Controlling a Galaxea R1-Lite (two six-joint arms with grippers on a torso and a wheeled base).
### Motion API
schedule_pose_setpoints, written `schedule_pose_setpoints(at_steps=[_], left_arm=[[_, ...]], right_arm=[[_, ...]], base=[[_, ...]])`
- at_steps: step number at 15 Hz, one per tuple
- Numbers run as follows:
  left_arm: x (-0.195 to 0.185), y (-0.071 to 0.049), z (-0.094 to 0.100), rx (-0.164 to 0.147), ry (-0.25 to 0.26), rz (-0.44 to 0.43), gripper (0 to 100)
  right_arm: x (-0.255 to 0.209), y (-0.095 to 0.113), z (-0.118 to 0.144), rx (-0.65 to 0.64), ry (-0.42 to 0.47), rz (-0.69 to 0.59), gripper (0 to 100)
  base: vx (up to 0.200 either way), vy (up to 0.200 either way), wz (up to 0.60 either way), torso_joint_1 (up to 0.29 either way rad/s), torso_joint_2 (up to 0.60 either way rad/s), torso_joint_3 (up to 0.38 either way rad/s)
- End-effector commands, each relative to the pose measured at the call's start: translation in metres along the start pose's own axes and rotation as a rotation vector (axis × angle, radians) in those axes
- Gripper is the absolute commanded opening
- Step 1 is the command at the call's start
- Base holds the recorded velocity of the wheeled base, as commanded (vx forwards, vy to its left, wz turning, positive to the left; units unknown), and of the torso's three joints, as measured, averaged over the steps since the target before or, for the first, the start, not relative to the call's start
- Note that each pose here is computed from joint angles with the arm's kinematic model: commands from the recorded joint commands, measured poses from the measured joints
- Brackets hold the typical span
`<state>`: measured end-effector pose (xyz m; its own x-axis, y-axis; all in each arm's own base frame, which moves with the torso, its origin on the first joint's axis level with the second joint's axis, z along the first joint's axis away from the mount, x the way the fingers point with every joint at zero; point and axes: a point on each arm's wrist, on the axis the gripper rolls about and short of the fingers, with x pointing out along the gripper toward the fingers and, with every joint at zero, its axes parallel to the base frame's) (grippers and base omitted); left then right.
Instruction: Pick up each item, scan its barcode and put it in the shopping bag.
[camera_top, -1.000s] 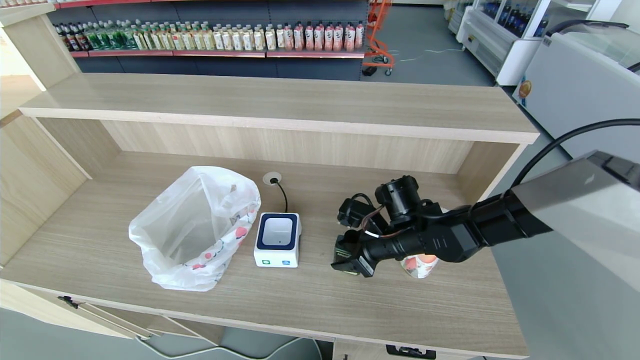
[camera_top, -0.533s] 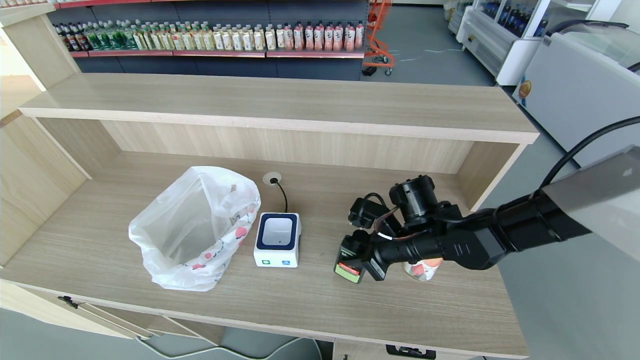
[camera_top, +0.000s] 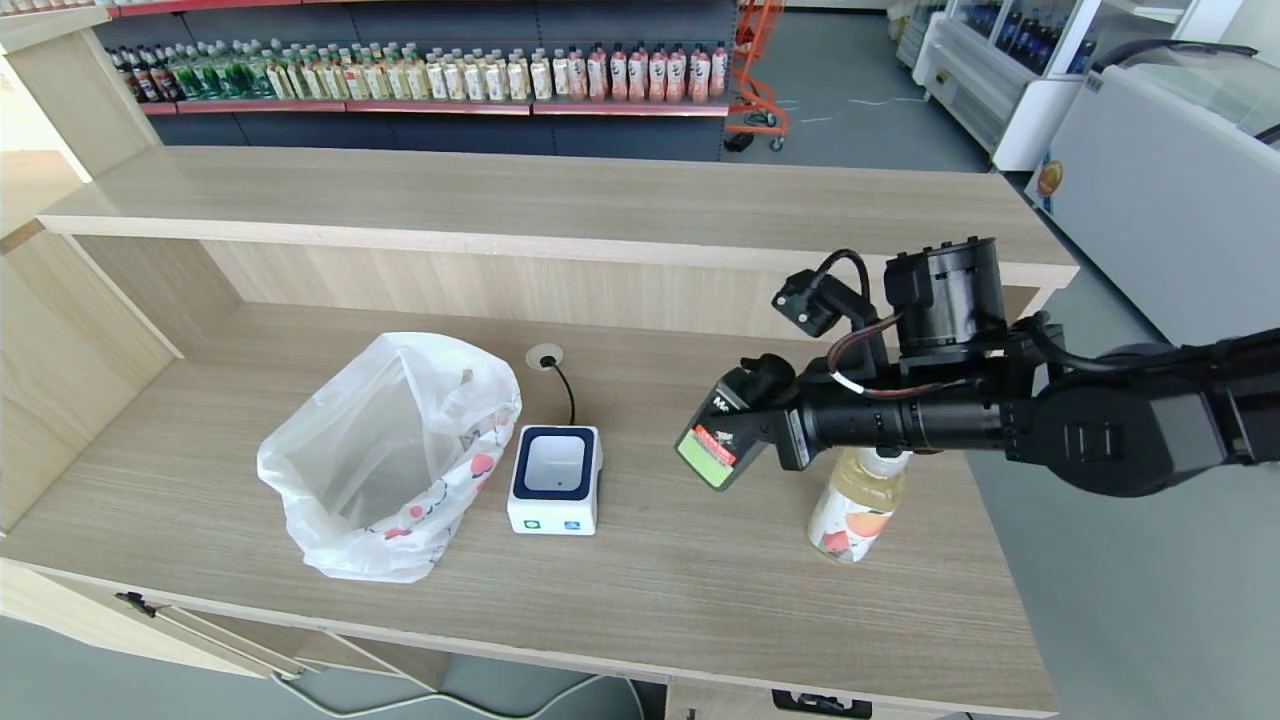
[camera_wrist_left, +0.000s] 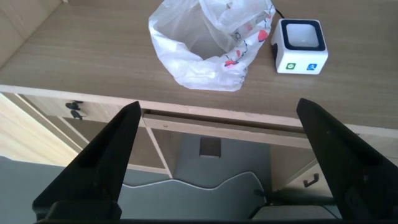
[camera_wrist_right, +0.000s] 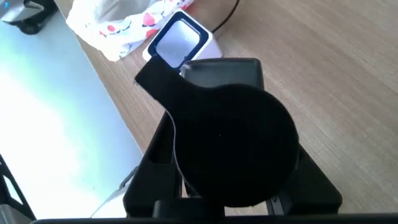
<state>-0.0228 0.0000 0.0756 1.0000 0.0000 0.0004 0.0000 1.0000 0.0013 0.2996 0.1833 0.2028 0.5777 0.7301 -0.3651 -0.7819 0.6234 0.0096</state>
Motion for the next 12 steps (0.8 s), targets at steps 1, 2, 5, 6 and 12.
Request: schedule_pose_setpoints(at_steps=[1,2,5,6,12], left_arm=[[0.0,0.0,0.0,0.0,0.002,0.0,100],[0.0,0.0,0.0,0.0,-0.001,0.0,100],[0.0,0.0,0.0,0.0,0.002,0.0,100],[0.0,0.0,0.0,-0.001,0.0,0.0,100],[0.0,0.0,0.0,0.0,0.002,0.0,100]], right_arm=[[-0.064,-0.005,0.034,0.007,-0.155,-0.083,0],[-0.076,-0.006,0.038,0.002,-0.179,-0.101,0],[-0.156,0.015,0.067,-0.252,-0.432,-0.181,0],[-0.171,0.024,0.064,-0.491,-0.449,-0.229,0],[-0.196,0.075,-0.015,-1.783,-0.642,-0.079,0]], base=[[0.0,0.0,0.0,0.0,0.0,0.0],[0.0,0.0,0.0,0.0,0.0,0.0],[0.0,0.0,0.0,0.0,0.0,0.0],[0.0,0.0,0.0,0.0,0.0,0.0],[0.0,0.0,0.0,0.0,0.0,0.0]])
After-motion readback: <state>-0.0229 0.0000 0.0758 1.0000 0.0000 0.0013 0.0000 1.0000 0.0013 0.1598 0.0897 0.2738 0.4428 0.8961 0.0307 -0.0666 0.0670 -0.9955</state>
